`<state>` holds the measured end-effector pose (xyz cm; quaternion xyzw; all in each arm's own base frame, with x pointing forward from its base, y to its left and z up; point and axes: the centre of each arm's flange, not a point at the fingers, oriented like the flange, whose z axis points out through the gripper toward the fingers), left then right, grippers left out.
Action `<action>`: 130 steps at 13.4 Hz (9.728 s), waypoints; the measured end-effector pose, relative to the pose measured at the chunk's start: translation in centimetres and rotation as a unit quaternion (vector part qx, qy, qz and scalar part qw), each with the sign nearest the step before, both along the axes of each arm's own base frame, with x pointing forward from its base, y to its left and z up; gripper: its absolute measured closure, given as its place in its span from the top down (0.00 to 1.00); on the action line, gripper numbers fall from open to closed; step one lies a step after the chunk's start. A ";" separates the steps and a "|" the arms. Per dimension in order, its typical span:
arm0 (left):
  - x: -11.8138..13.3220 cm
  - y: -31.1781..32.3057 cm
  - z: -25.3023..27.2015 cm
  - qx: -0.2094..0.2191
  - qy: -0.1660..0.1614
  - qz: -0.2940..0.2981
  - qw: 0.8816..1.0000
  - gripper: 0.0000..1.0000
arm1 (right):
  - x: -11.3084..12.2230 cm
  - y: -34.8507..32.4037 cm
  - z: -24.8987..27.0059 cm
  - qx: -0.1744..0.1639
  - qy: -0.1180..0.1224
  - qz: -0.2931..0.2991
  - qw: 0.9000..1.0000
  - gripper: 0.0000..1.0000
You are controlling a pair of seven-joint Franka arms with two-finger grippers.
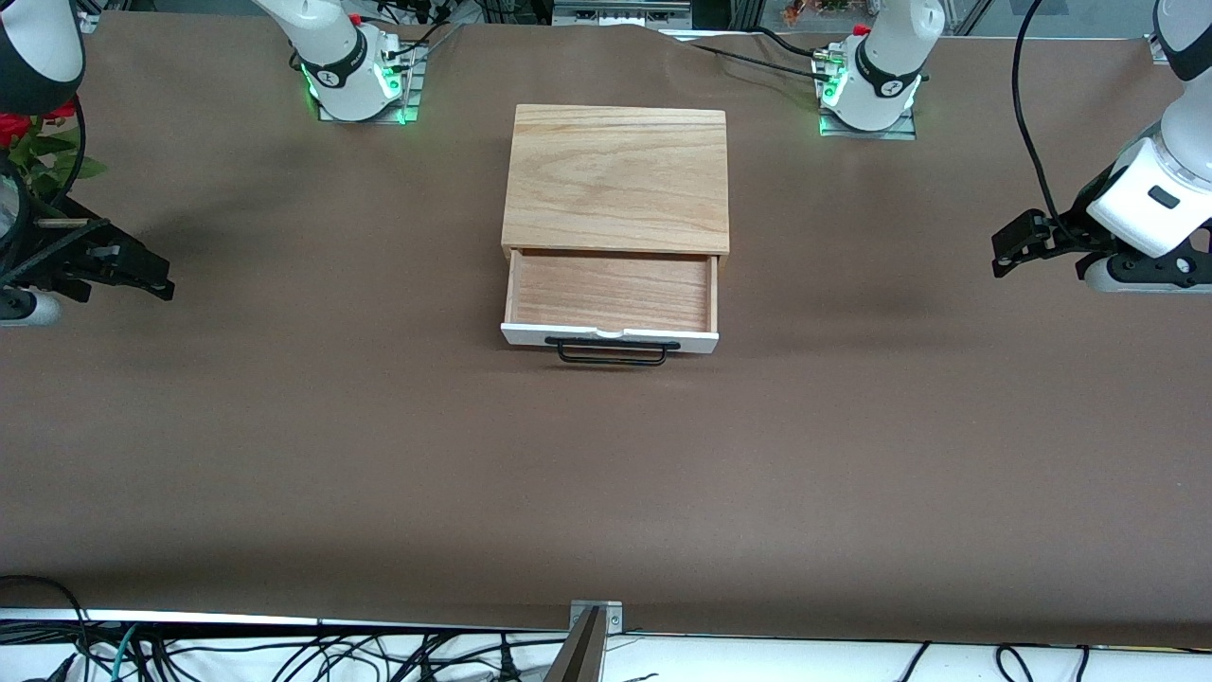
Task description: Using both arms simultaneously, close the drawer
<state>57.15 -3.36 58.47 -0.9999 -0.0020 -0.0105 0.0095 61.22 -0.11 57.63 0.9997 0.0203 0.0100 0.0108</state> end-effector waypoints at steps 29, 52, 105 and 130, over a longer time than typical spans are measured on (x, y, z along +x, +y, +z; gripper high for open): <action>0.8 -5.2 -3.3 -0.103 0.039 -0.017 0.994 1.00 | 3.9 15.5 -11.4 0.087 0.024 0.079 0.993 1.00; 4.6 -29.0 -29.2 -0.292 0.057 0.007 0.955 1.00 | 0.9 36.8 -27.5 0.211 0.032 0.120 0.970 1.00; 3.6 -5.8 1.5 -0.001 0.033 -0.058 0.998 1.00 | 9.7 15.7 -10.4 0.102 -0.003 0.052 0.993 1.00; -1.6 -3.2 1.4 0.004 0.018 -0.036 0.999 1.00 | -0.6 3.3 0.9 -0.026 -0.030 0.041 0.998 1.00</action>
